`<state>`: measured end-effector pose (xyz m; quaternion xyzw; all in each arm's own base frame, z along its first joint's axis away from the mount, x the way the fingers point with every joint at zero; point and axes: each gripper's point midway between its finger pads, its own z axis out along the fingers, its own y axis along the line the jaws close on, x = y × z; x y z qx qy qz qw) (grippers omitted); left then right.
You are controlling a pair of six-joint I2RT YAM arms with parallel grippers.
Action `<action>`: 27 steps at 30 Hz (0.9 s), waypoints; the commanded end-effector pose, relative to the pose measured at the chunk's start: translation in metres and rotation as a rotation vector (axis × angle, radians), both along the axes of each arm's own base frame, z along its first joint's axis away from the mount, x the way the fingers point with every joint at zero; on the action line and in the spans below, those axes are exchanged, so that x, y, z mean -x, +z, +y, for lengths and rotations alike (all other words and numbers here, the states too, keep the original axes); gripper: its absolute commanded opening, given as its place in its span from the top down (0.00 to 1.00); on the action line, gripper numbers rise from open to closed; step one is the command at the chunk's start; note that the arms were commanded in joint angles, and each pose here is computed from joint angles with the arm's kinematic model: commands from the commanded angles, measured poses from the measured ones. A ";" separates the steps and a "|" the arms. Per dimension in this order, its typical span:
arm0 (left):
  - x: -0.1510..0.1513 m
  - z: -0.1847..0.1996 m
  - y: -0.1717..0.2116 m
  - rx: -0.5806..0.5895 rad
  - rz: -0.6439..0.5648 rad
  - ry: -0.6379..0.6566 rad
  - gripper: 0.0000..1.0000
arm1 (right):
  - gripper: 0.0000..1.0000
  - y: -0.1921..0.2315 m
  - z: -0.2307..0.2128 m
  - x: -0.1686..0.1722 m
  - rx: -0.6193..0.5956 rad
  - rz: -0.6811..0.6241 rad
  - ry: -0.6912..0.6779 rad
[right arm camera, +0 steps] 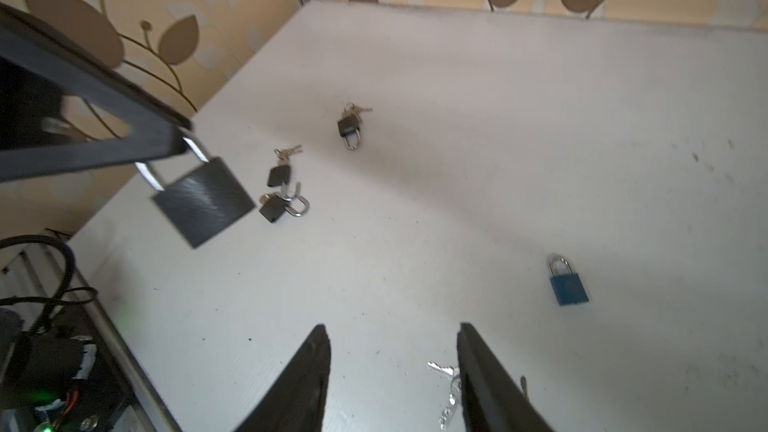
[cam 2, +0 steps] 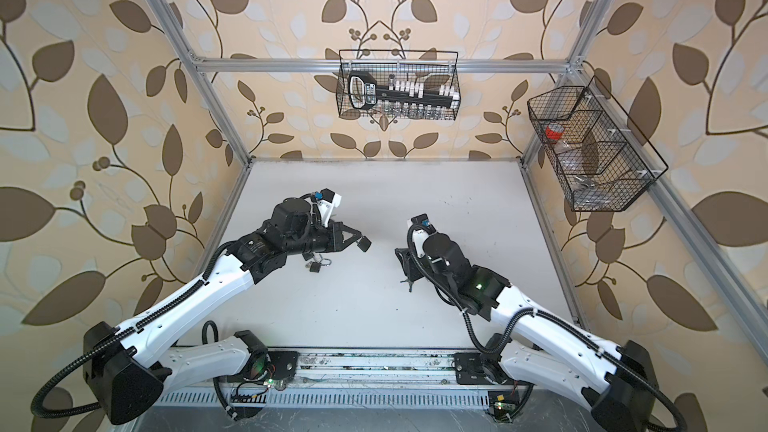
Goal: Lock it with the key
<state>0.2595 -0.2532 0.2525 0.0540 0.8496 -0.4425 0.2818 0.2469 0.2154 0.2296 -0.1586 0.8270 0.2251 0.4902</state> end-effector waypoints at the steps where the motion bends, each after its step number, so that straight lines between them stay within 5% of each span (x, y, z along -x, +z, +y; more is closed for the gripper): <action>1: 0.012 -0.014 0.049 0.167 -0.106 -0.113 1.00 | 0.47 0.029 0.006 0.005 -0.032 -0.155 0.077; 7: 0.019 -0.027 0.072 0.207 -0.152 -0.204 1.00 | 0.46 0.071 0.020 0.032 0.009 -0.312 0.294; 27: 0.048 -0.063 0.112 0.237 -0.250 -0.350 1.00 | 0.42 0.096 0.042 0.044 0.108 -0.460 0.363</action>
